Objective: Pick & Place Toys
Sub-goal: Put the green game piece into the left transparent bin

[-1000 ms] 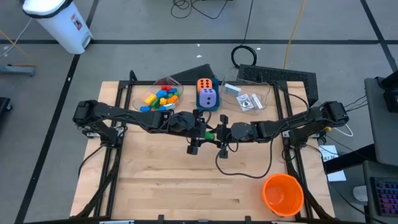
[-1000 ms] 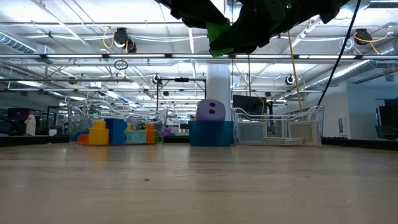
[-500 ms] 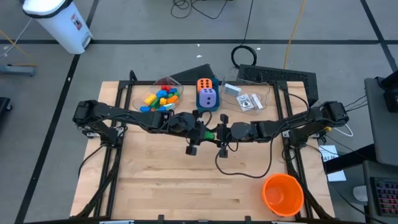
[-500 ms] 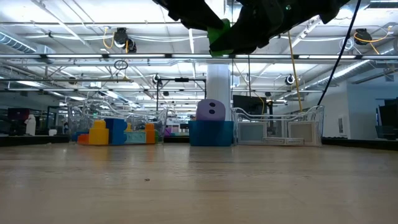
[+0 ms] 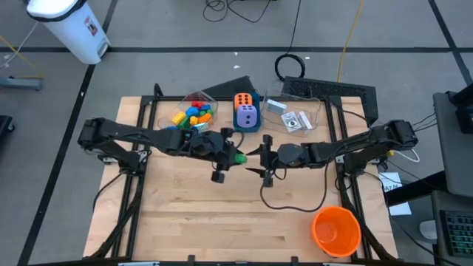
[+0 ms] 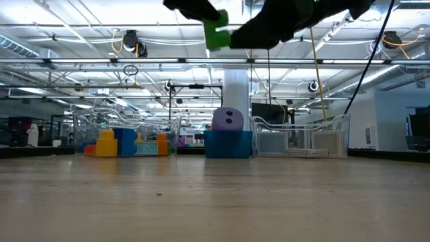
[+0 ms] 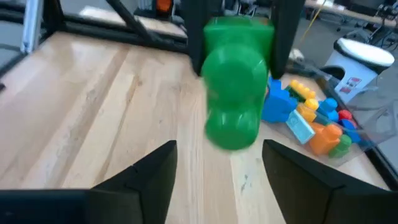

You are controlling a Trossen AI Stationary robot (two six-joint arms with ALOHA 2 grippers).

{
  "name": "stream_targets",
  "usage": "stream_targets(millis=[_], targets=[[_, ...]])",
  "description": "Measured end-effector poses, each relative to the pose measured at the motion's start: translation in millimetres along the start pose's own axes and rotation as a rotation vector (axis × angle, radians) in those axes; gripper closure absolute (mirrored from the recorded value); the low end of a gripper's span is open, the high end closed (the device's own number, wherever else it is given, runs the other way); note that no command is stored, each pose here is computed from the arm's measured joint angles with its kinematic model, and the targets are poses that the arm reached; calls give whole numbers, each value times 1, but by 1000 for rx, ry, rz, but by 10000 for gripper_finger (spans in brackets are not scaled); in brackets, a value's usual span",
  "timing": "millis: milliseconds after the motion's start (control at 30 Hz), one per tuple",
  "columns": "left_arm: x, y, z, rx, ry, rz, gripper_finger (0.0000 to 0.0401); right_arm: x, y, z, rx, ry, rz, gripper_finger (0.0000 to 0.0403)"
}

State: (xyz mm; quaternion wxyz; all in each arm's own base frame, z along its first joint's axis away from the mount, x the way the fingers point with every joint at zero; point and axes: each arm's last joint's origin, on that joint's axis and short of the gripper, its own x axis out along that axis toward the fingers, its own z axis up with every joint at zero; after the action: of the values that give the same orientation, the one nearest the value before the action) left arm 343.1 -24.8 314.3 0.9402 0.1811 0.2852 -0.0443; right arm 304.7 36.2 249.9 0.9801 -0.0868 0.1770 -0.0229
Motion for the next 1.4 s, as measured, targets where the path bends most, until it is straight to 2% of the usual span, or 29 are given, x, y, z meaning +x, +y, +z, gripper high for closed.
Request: stream_targets(millis=[167, 367, 500, 667, 867, 1100, 1300, 1400], targets=[[-32, 6, -3, -35, 61, 47, 265, -14, -4, 9, 4, -28, -2, 157], [-76, 14, -12, -116, 124, 68, 265, -18, -4, 7, 25, 11, 3, 150], [-99, 16, -28, -166, 128, 117, 265, -16, -3, 3, 45, 2, 1, 150], [-118, 16, -61, -233, 81, 201, 265, -14, -2, -14, 62, -54, -11, 149], [-122, 16, -113, -306, -39, 326, 265, -17, -2, -28, 86, -162, -26, 149], [-113, 22, -170, -401, -175, 522, 265, -18, -5, -34, 108, -196, -42, 149], [-103, 32, -205, -485, -266, 679, 265, -18, -6, -33, 125, -203, -43, 149], [-97, 35, -221, -532, -259, 724, 265, -18, -6, -33, 125, -202, -42, 149]])
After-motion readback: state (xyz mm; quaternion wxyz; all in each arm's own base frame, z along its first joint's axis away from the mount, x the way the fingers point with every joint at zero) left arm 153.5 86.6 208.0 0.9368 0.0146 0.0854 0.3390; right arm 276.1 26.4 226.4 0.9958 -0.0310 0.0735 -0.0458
